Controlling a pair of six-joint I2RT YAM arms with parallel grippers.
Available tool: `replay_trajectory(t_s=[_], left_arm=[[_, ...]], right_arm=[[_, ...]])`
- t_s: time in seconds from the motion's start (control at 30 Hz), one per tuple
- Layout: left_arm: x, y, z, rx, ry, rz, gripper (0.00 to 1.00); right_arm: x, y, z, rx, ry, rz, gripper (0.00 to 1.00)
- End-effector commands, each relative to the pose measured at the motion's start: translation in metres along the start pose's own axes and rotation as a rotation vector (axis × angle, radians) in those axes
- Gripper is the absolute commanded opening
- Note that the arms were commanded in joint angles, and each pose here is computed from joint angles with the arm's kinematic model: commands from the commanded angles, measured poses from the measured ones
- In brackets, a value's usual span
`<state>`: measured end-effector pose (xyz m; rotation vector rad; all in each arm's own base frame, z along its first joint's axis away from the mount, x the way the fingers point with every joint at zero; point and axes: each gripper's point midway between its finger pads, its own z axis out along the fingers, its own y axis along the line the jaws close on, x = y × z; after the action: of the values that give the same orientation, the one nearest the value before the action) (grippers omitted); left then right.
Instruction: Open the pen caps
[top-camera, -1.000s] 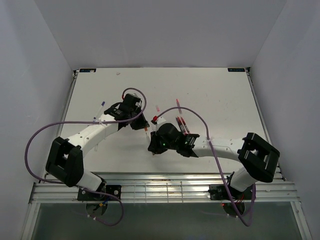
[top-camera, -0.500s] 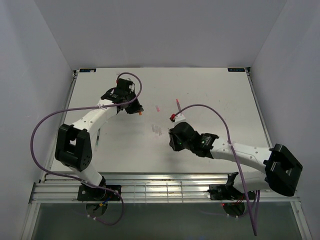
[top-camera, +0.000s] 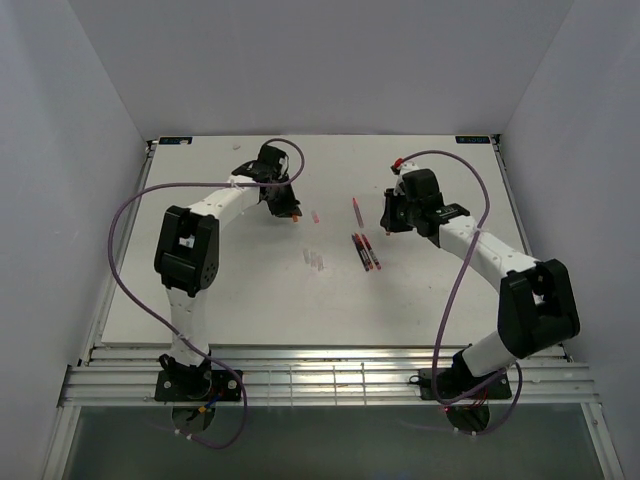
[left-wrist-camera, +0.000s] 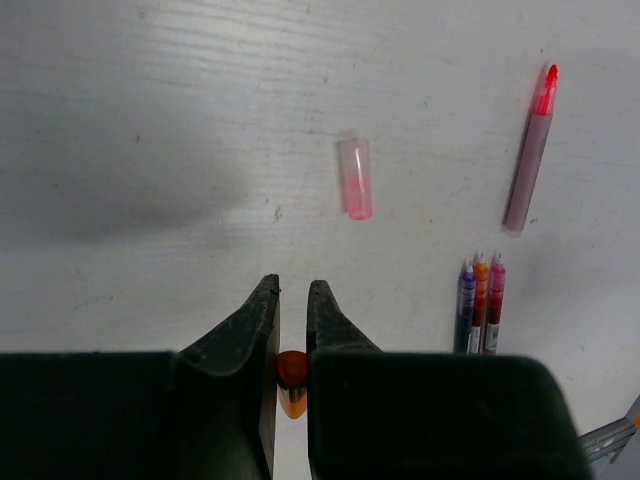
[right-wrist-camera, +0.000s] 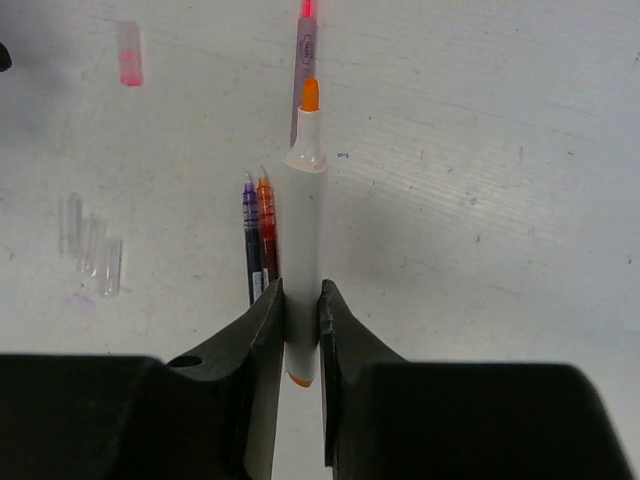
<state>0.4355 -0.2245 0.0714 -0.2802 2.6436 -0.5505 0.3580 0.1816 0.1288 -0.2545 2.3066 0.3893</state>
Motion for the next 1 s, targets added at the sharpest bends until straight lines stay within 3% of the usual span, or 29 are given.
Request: replay_trajectory(t_s=[0.0, 0.4, 0.97], left_arm=[[-0.012, -0.015, 0.001, 0.038, -0.002, 0.015, 0.1], [-0.031, -0.018, 0.039, 0.013, -0.009, 0.0, 0.15], [-0.025, 0.004, 0.061, -0.062, 0.012, -0.015, 0.29]], right_arm=[[-0.017, 0.001, 0.015, -0.071, -0.002, -0.06, 0.08], [-0.045, -0.029, 0.075, -0.165, -0.016, -0.011, 0.1], [-0.034, -0.052, 0.135, -0.166, 0.038, 0.023, 0.16]])
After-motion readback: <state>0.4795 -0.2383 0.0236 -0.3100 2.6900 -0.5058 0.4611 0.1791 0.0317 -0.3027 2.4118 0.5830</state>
